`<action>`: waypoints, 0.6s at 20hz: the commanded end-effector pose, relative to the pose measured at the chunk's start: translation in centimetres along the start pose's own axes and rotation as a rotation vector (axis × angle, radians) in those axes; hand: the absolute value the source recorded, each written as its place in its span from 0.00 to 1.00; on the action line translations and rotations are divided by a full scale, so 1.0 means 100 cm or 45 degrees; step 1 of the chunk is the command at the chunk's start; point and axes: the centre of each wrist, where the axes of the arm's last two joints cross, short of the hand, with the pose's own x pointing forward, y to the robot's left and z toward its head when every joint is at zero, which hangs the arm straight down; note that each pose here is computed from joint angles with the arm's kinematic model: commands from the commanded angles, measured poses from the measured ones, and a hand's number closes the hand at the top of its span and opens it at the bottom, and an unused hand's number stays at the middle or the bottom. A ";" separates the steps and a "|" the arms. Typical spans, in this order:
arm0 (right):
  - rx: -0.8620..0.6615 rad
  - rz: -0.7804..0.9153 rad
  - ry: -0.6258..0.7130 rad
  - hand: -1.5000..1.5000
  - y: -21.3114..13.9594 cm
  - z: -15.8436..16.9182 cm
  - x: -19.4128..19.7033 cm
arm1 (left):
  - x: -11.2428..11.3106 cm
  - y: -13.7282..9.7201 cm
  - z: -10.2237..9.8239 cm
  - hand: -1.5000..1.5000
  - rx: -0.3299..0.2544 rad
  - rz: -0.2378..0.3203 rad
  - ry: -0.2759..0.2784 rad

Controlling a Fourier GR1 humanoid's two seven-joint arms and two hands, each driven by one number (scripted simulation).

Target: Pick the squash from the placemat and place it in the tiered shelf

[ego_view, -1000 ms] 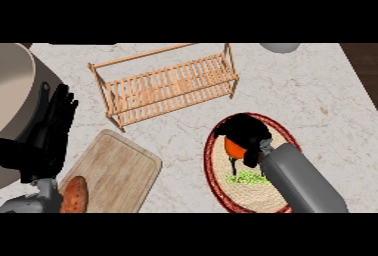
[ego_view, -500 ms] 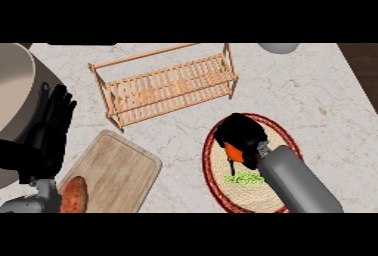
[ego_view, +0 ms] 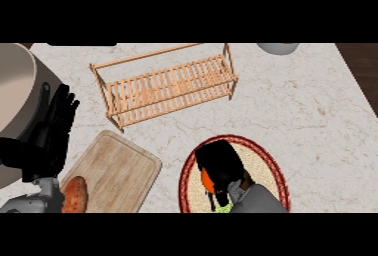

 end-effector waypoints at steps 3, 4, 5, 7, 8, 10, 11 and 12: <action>-0.078 -0.303 0.012 1.00 -0.022 0.053 0.073 | 0.002 -0.004 -0.005 0.50 -0.018 -0.006 -0.012; -0.156 -0.348 0.032 1.00 -0.027 0.056 0.080 | 0.001 0.003 0.001 0.50 -0.019 -0.004 0.002; -0.199 -0.464 0.026 1.00 -0.033 0.060 0.081 | 0.009 -0.006 -0.004 0.50 -0.015 0.015 0.003; -0.337 -0.586 -0.011 1.00 -0.064 0.073 0.087 | -0.002 -0.011 0.004 0.50 -0.019 0.005 -0.001; -0.392 -0.656 -0.015 1.00 -0.068 0.082 0.092 | -0.008 -0.002 0.000 0.50 -0.006 0.000 0.011; -0.480 -0.704 0.015 1.00 -0.088 0.097 0.102 | -0.007 0.000 0.002 0.50 -0.006 -0.003 0.005; -0.574 -0.736 0.060 1.00 -0.105 0.088 0.097 | -0.002 -0.011 0.007 0.50 -0.038 0.004 0.010; -0.627 -0.724 0.090 1.00 -0.107 0.104 0.105 | 0.004 0.002 -0.002 0.50 -0.007 -0.010 0.009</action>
